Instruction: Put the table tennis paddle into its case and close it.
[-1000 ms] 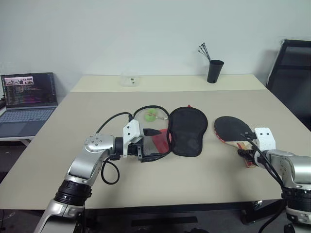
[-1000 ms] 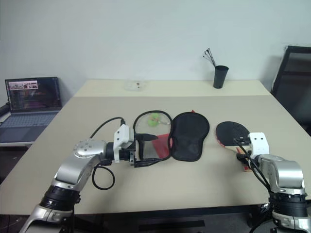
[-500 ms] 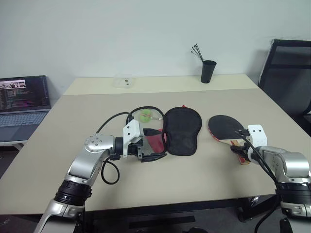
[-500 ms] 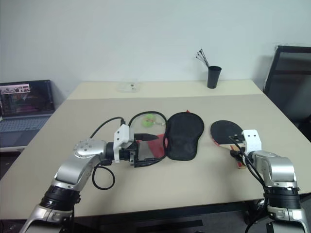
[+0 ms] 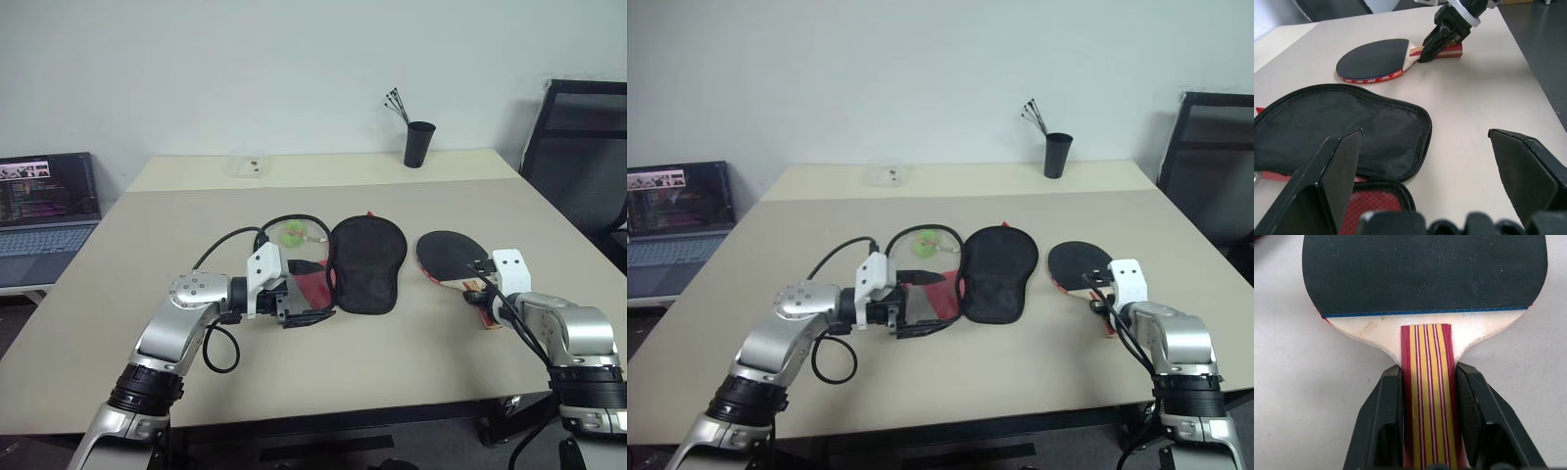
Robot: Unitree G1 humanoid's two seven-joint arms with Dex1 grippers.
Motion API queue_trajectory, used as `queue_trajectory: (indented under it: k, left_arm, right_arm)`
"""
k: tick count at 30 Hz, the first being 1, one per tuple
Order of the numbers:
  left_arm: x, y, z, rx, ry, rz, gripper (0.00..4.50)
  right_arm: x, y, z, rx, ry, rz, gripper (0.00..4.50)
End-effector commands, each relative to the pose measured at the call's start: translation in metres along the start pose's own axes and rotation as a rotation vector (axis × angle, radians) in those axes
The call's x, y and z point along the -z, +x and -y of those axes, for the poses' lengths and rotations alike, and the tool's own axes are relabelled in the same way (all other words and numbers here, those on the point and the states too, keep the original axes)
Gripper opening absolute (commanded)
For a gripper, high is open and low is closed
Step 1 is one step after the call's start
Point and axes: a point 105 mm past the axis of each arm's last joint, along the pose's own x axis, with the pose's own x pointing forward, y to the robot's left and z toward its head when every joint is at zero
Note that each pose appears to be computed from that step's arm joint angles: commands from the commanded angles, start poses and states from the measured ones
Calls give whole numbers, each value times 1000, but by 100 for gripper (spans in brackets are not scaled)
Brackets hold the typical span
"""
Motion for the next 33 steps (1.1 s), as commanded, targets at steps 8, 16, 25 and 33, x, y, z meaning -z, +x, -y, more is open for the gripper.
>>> queue_trajectory:
  k: [8,16,25,33]
  left_arm:
    - [-1,-14,-1,-52,22,4,450]
    - [1,-19,-1,-91,-13,33,450]
    - [7,-32,-4,-148,-30,13,450]
    - [7,-33,-3,-161,-28,3,450]
  right_arm:
    - [-67,-34,-23,-16,4,196,110]
    - [-82,-32,-104,-154,53,236,110]
    - [-74,-7,-152,-205,106,193,110]
    - [-72,7,-167,-200,117,189,110]
